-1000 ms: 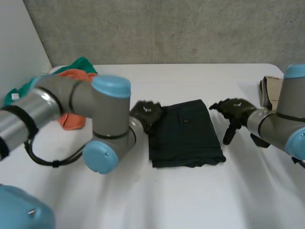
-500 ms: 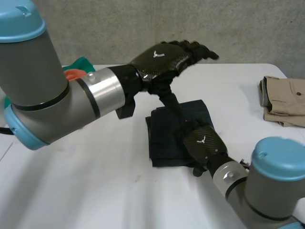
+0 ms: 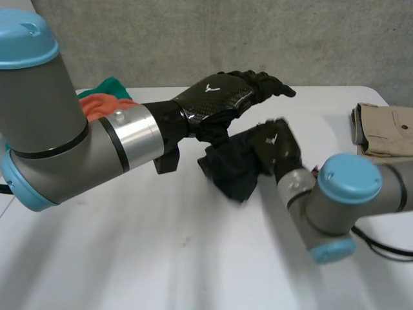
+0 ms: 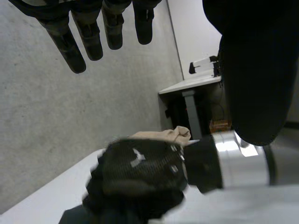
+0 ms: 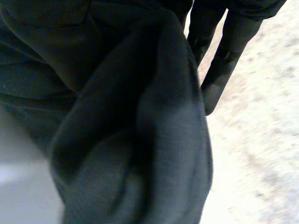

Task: Fold the laundry.

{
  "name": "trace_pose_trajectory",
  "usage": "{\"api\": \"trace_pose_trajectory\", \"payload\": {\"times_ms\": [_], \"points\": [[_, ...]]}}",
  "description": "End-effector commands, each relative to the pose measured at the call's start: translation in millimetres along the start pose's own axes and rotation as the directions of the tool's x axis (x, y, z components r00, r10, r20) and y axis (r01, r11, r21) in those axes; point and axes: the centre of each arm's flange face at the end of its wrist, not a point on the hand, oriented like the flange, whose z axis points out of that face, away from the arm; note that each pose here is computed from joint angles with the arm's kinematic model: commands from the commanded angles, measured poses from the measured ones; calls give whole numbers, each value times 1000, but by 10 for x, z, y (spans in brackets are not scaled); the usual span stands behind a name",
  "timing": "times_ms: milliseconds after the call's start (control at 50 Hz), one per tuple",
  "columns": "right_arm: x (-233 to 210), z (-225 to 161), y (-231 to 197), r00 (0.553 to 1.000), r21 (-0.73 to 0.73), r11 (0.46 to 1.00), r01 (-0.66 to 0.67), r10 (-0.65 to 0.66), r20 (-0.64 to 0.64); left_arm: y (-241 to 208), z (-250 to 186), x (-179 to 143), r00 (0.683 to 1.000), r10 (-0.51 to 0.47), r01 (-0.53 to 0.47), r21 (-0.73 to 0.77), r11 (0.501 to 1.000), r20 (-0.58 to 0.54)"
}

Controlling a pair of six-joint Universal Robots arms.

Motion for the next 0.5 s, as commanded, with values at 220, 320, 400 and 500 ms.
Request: {"api": "trace_pose_trajectory", "payload": {"times_ms": [220, 320, 400, 500], "points": [[2663, 466, -355, 889, 193, 980, 44, 50, -456, -414, -54, 0, 993, 98, -107, 136, 985, 71], [3054, 400, 263, 909, 127, 992, 7, 47, -415, -360, -47, 8, 994, 85, -93, 124, 988, 67], [3197, 339, 949, 937, 51, 998, -34, 50, -347, -272, -42, -4, 995, 70, -77, 104, 992, 66], [3200, 159, 1931, 957, -58, 992, -113, 93, -276, -170, -32, 1, 997, 53, -58, 82, 995, 62]]}}
